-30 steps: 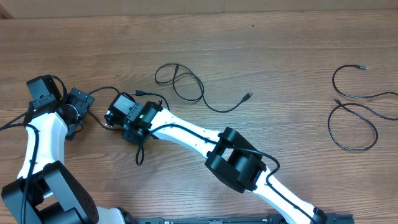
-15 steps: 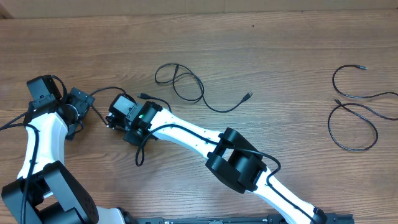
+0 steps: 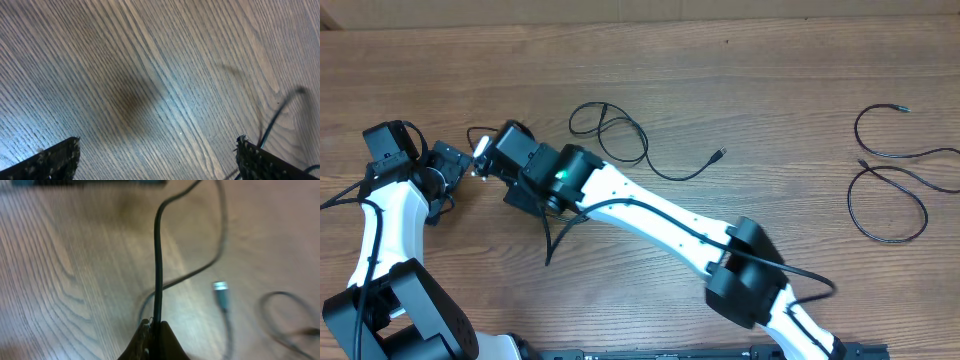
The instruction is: Untangle cables
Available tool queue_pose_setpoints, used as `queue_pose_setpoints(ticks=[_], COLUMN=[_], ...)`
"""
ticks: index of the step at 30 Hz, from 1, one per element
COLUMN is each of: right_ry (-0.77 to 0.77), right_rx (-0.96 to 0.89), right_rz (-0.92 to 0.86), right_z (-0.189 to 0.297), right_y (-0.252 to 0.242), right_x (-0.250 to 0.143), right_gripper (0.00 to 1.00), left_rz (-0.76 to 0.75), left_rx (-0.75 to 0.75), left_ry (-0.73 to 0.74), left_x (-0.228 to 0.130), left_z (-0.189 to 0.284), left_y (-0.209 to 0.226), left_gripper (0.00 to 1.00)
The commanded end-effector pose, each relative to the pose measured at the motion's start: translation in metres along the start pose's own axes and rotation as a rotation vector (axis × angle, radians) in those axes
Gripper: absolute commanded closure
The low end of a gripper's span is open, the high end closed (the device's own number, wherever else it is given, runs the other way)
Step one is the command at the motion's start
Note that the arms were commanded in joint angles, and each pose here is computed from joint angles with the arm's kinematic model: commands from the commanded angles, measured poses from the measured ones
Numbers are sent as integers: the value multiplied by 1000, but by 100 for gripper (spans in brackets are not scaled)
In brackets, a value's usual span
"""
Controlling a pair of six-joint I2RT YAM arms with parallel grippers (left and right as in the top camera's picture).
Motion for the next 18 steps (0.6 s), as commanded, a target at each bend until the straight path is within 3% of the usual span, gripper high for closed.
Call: queue_pose_setpoints(ticks=[1, 9, 14, 18], right_ry=[-72, -132, -118, -53], right_rx=[-116, -326, -310, -181], right_rz=[-2, -23, -34, -105], right_z=[38, 83, 84, 77], right_y=[-18, -49, -53, -40], right_x=[18, 30, 27, 12], right_gripper=[96, 96, 96, 96], left_rz=[11, 11, 11, 11], left_rx=[-1, 0, 0, 0], left_ry=[-21, -21, -21, -21], left_x=[7, 7, 7, 7], left_z=[3, 3, 3, 3], left_y=[-1, 0, -1, 0], left_gripper=[1, 1, 1, 1])
Point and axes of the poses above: each gripper's point midway between its finger pads, its own z axis back along the fingers, its own y axis along the line the jaws close on, x = y × z, the point moved 3 cm from there along z, back along the fingers, and after that the axes turned 12 degrees about -z, right-handed, at the moved point
